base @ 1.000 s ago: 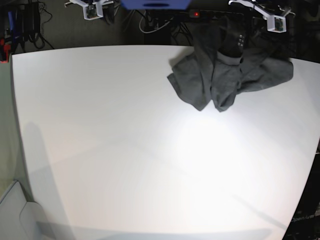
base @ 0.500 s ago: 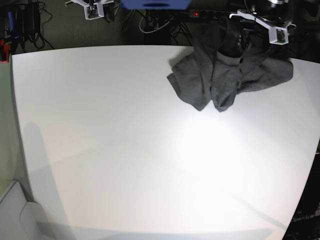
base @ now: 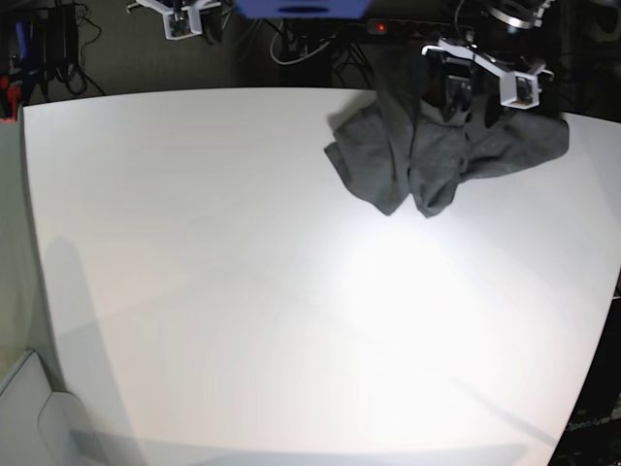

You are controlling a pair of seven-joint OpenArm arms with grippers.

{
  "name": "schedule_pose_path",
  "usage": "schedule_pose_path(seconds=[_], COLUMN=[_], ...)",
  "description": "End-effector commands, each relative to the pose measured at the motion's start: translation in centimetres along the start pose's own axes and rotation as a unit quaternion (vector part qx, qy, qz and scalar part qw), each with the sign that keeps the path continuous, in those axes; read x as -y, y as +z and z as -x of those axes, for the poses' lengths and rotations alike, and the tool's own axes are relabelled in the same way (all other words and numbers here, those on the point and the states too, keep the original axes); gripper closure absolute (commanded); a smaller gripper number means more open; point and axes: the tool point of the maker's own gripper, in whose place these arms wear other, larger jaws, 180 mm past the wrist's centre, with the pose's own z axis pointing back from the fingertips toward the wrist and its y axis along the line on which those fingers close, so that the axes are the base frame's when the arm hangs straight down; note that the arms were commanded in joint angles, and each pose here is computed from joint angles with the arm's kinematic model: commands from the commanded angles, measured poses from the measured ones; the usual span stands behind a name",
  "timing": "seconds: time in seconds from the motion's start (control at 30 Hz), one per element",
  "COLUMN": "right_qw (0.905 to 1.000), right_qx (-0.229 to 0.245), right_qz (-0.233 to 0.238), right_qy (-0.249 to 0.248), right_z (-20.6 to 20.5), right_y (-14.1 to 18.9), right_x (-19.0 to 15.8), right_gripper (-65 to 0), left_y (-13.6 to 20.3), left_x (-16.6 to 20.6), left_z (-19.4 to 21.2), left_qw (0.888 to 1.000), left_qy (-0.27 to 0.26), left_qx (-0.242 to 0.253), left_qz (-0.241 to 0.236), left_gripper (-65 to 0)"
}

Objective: Layout the t-shirt on the table in an organized manner, then fold the t-shirt properly
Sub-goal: 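Lower the left gripper onto the crumpled grey t-shirt and grasp it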

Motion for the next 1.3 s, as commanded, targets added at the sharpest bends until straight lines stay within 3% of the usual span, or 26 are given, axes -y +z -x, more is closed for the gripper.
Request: schedule_pose_path(seconds=[0.0, 0.13, 0.37, 0.6, 0.7, 0.83, 0.93, 1.13, 1.27], right_qw=[0.9999, 0.9999, 0.9999, 0.9999, 0.9999, 0.9999, 0.9999, 0.9999, 0.9998], right_qx=[0.01, 0.012, 0.012, 0.012, 0.012, 0.012, 0.012, 0.013, 0.018], right_qz=[-0.003, -0.003, -0.003, -0.003, -0.003, -0.002, -0.002, -0.002, -0.002], right_qy=[0.001, 0.001, 0.001, 0.001, 0.001, 0.001, 0.001, 0.001, 0.002], right_z=[-0.4, -0.5, -0.5, -0.5, -0.5, -0.5, -0.5, -0.6, -0.9], right_y=[0.4, 0.3, 0.3, 0.3, 0.3, 0.3, 0.3, 0.3, 0.0], right_x=[-0.2, -0.1, -0.1, -0.1, -0.1, -0.1, -0.1, -0.1, -0.1], right_gripper=[0.0, 0.0, 0.0, 0.0, 0.0, 0.0, 0.0, 0.0, 0.0], left_y=[0.2, -0.4, -2.2, -3.4, -3.6, -4.1, -4.3, -4.1, -5.6], left_x=[0.0, -0.2, -0.3, 2.2, 3.2, 3.9, 3.7, 4.1, 4.8], left_z=[-0.5, -0.8, 0.1, 0.4, 0.5, 0.1, 0.3, -1.1, -3.9], left_qw=[1.0, 1.0, 0.999, 0.998, 0.997, 0.997, 0.997, 0.998, 0.996], left_qy=[-0.005, -0.006, -0.006, -0.003, 0.0, 0.0, 0.001, 0.001, 0.047], left_qx=[0.012, 0.018, -0.04, -0.059, -0.06, -0.053, -0.056, -0.036, 0.004], left_qz=[0.001, 0.001, 0.002, 0.036, 0.049, 0.059, 0.056, 0.061, 0.074], left_gripper=[-36.8, -36.9, -36.8, -36.3, -26.7, 0.0, -2.4, -0.7, -0.6])
